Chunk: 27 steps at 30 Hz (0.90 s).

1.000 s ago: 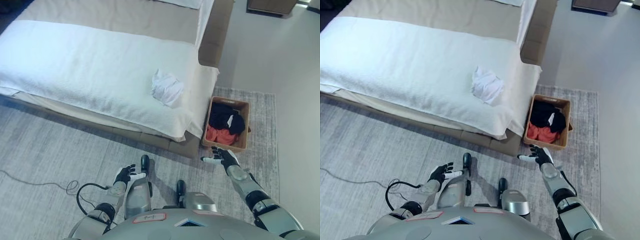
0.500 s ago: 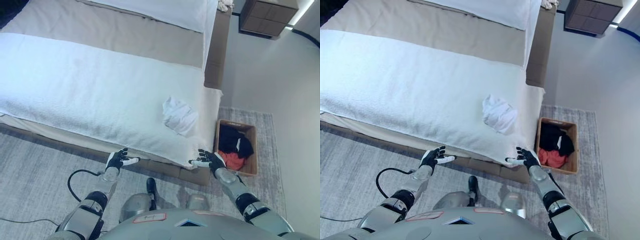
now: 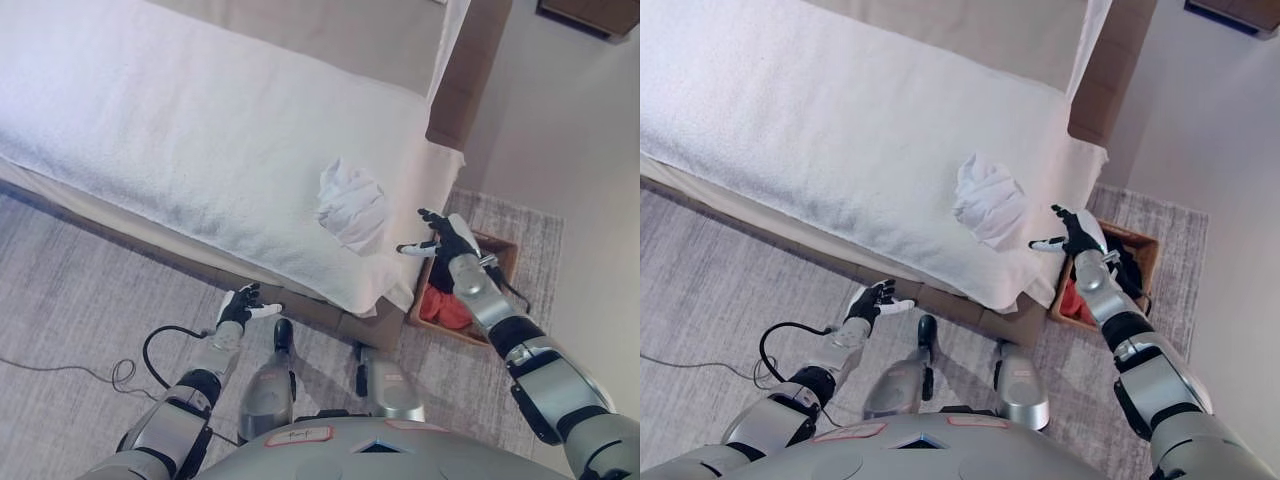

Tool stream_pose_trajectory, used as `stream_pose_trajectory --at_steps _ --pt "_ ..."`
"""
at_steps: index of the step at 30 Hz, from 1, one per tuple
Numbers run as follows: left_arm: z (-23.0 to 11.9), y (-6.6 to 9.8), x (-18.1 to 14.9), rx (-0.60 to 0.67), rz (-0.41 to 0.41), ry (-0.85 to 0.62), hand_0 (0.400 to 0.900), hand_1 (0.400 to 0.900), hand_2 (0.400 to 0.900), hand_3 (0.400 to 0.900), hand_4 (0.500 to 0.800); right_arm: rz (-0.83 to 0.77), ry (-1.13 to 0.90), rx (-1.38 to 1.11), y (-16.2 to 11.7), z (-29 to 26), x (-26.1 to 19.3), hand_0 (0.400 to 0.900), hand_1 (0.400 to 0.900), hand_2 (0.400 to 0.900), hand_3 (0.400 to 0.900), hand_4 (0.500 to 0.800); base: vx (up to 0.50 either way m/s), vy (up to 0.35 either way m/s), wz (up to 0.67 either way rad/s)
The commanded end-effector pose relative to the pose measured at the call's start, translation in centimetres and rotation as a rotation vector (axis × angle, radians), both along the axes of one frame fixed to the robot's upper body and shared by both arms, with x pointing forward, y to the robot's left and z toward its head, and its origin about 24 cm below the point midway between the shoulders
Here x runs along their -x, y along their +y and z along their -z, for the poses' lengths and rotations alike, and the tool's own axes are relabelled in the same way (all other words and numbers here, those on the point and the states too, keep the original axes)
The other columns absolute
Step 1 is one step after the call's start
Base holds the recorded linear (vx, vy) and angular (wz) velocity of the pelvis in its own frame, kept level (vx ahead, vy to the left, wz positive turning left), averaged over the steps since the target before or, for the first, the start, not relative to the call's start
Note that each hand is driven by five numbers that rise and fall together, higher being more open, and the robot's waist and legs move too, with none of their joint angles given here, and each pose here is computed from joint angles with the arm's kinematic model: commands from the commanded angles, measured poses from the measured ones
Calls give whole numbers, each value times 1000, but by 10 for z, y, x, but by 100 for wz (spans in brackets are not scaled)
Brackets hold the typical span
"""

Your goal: Put the clothes on the bed into the basket.

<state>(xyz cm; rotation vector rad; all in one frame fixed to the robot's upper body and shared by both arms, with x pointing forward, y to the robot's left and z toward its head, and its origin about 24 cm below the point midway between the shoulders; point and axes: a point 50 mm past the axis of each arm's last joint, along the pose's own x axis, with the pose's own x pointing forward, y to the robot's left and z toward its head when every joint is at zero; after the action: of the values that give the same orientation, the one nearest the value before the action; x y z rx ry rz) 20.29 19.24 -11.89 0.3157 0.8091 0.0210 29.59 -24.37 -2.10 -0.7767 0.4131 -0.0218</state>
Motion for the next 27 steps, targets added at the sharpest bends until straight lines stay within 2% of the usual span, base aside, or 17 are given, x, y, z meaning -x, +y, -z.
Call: stream_pose_trajectory --at_steps 1,5,8,16,27 --pt "-25 3 -34 -30 16 -162 900 900 900 900 800 -9 -256 28 -5 -56 -34 900 900 900 900 800 31 -231 38" --pt "-23 -9 -36 5 14 -153 900 900 900 900 800 -69 -269 79 5 -75 -53 900 900 900 900 800 35 -161 7" --pt "-27 -19 -41 20 47 -170 900 900 900 900 800 -129 -290 113 16 -94 -69 900 900 900 900 800 -22 -95 -8" --pt "-41 -25 -63 12 63 -221 900 900 900 900 800 -220 -352 101 42 -141 -98 900 900 900 900 800 -53 -12 3" --pt "-57 -31 -83 12 71 -289 900 900 900 900 800 -194 -416 79 56 -173 -115 900 900 900 900 800 -40 37 10"
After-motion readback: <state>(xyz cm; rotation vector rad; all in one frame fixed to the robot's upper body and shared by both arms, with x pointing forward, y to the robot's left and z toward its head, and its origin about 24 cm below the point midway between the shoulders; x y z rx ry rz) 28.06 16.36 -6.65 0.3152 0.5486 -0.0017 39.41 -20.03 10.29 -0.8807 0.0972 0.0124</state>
